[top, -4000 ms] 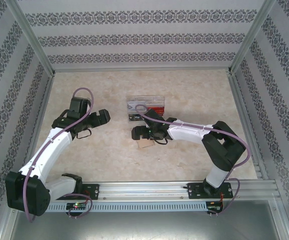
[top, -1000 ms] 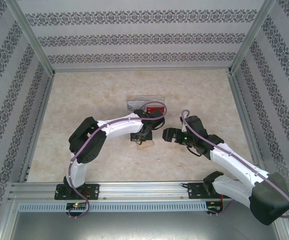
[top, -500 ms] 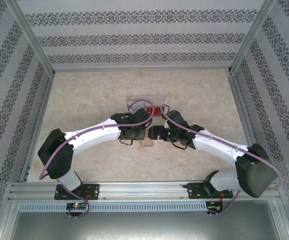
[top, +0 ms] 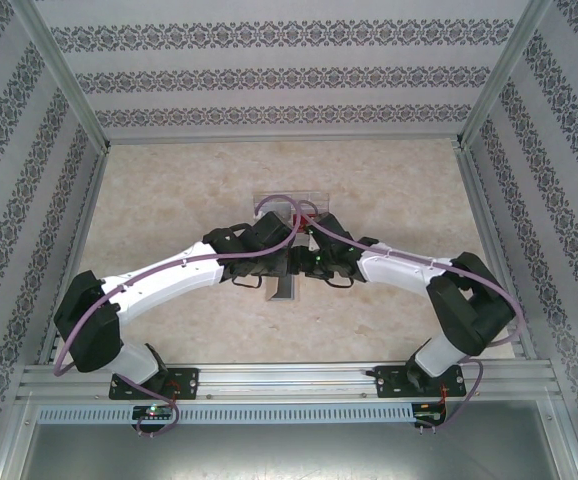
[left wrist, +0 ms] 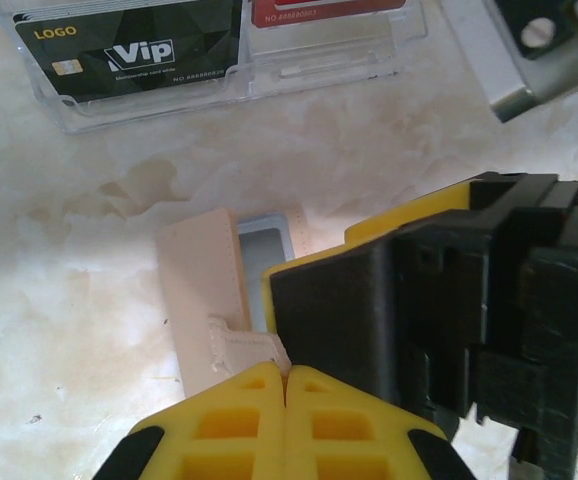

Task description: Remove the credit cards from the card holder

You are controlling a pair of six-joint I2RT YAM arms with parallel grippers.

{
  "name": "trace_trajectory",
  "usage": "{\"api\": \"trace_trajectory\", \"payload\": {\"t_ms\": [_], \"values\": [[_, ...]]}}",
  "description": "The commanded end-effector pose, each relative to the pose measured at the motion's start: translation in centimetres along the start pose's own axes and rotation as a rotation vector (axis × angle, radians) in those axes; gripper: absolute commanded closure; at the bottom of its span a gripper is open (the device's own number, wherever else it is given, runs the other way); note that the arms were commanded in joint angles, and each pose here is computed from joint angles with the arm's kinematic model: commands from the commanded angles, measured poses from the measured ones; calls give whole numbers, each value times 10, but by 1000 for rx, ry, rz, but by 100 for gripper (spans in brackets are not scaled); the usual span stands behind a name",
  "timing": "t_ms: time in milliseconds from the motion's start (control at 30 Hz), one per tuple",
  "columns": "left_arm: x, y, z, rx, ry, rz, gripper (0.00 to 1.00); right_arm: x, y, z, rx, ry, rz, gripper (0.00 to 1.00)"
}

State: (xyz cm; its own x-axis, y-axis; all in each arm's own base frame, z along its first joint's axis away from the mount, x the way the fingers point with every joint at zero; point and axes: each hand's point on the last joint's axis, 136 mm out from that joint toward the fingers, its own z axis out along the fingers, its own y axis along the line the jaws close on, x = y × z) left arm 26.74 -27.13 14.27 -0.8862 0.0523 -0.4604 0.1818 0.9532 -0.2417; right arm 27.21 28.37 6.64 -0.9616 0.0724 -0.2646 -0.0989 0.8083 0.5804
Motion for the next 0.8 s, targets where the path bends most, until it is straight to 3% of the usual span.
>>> {"api": "trace_trajectory", "payload": {"t_ms": [0, 100, 233, 333, 433, 633, 767], "values": [[-3, 12, 1, -23, -13, -8, 100, -2, 6, 1, -25, 11, 2, 36], [0, 31, 0, -83, -12, -34, 100, -1, -3, -1, -13, 9, 23, 36], [10, 66, 0, -185, 12, -80, 100, 4, -17, -3, -9, 12, 59, 45], [20, 91, -3, -240, 21, -121, 100, 10, -22, -1, -9, 25, 72, 58], [29, 111, -5, -258, 32, -151, 100, 13, -27, 2, -6, 36, 90, 59], [34, 125, -4, -262, 47, -169, 100, 17, -26, 15, -37, 70, 118, 68], [37, 126, 0, -260, 55, -172, 100, 20, -27, 23, -49, 89, 139, 67]]}}
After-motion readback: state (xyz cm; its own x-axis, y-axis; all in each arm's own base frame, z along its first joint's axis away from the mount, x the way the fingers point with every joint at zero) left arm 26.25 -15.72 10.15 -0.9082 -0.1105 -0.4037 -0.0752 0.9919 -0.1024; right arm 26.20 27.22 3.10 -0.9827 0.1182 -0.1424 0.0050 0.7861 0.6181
